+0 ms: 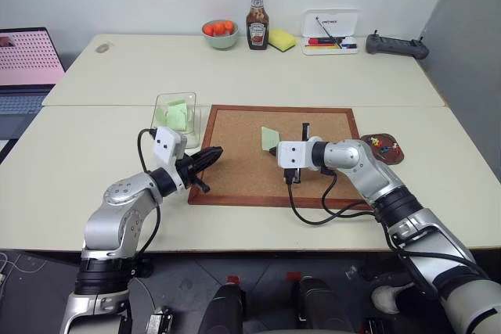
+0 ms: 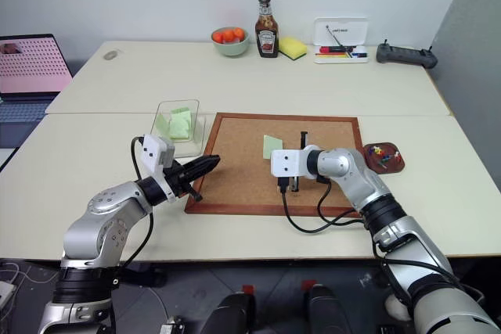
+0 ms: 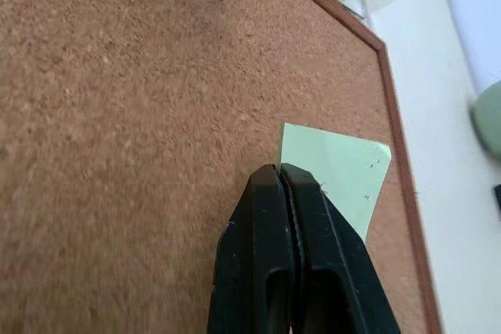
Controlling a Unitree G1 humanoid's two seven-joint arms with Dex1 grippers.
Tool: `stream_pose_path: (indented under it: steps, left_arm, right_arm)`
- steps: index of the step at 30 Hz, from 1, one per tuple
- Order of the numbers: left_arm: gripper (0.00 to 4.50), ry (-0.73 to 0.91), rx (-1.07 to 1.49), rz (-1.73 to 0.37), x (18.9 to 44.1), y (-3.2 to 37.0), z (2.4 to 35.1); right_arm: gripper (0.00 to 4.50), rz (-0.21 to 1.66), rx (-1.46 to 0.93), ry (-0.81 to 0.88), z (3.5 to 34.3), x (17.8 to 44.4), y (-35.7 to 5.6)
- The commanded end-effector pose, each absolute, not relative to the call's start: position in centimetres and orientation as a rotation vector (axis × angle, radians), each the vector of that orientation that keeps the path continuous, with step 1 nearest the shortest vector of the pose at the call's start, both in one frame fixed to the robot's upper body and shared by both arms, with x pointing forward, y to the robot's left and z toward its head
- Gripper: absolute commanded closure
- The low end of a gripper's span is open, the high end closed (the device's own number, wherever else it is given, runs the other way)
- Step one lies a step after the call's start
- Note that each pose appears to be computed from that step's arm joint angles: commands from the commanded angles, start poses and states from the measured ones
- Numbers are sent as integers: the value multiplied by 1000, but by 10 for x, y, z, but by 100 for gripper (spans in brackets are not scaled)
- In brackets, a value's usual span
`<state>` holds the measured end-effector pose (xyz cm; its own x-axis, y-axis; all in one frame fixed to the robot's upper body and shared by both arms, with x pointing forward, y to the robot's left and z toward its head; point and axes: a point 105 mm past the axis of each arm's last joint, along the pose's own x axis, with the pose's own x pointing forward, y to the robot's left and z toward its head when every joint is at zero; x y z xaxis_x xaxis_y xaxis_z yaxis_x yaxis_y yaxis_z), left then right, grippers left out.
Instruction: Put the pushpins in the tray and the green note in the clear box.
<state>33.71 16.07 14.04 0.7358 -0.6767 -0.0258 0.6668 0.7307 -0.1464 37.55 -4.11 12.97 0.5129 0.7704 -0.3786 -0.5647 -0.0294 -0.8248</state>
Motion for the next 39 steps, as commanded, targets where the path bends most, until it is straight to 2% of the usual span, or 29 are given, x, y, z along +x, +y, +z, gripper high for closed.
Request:
stream_pose_path:
  steps: [1,7,14,21,28,32,39]
  left_arm:
    - [330,64,-253,-799,336,144,157]
    - [221,123,-373,-877,340,114,158]
    - [98,177,-398,-811,367,95,147]
    - [98,210,-431,-769,390,83,140]
    - [98,240,-468,-817,392,73,139]
    - [158,240,-459,-831,393,71,140]
    - [305,255,-458,-825,394,74,137]
  right_arm:
    - [450,1060,-1262,-345,146,370,-39]
    - [450,1071,-1315,-388,144,367,-38]
    - [450,1087,-1323,-411,143,364,-32]
    - [450,1094,-1315,-415,143,362,-29]
    - [450,1093,-1308,-415,144,361,-28]
    - [450,1098,-1306,-418,144,360,-27]
    - [450,1099,-1301,-422,145,360,-26]
